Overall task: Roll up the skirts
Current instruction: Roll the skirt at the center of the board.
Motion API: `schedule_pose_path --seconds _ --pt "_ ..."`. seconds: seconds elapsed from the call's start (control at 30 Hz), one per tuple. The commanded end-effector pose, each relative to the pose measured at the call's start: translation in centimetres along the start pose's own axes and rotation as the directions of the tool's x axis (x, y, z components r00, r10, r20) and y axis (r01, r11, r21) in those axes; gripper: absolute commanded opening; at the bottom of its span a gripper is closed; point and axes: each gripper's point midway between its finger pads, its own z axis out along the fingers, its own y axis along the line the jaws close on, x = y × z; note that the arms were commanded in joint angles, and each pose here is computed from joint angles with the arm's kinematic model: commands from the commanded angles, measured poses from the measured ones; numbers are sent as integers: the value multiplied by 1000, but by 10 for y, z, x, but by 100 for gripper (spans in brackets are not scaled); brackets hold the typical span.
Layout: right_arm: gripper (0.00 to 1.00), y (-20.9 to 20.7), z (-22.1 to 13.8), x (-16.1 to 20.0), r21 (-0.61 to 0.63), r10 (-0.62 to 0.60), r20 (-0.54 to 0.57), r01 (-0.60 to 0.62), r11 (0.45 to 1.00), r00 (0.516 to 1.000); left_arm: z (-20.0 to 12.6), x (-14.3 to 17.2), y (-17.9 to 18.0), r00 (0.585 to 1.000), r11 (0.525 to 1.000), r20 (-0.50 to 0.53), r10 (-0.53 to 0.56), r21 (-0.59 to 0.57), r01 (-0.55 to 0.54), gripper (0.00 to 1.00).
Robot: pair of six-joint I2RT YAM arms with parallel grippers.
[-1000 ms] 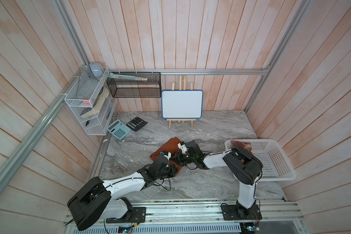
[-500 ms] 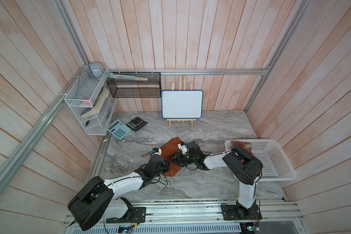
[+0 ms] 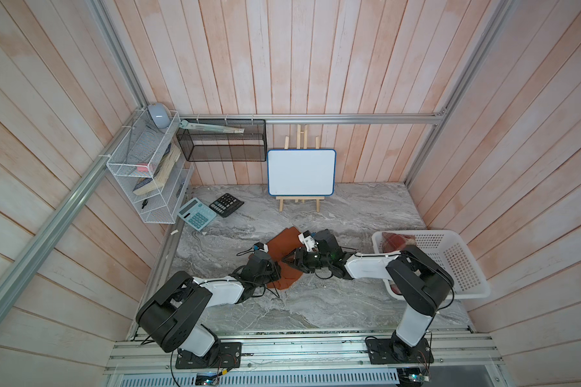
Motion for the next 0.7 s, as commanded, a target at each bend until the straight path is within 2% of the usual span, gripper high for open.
schedule_pose_path --seconds 0.0,0.1,0.23,0.43,0.67 --pt "56 -9 -30 -1 110 -49 51 44 993 997 7 15 19 997 999 -74 -11 -41 8 0" --pt "60 -25 -52 3 178 -45 105 26 984 993 9 16 21 996 999 -87 -28 -28 26 0" --pt "62 -40 -57 19 178 2 103 -20 984 995 9 18 25 995 999 -93 -39 -28 37 0" --pt "68 -57 -40 38 174 52 81 -65 982 995 7 18 33 993 998 -97 -66 -23 64 0" --pt "69 -82 -12 51 196 144 69 -155 968 987 4 17 37 992 997 -98 -78 -17 77 0"
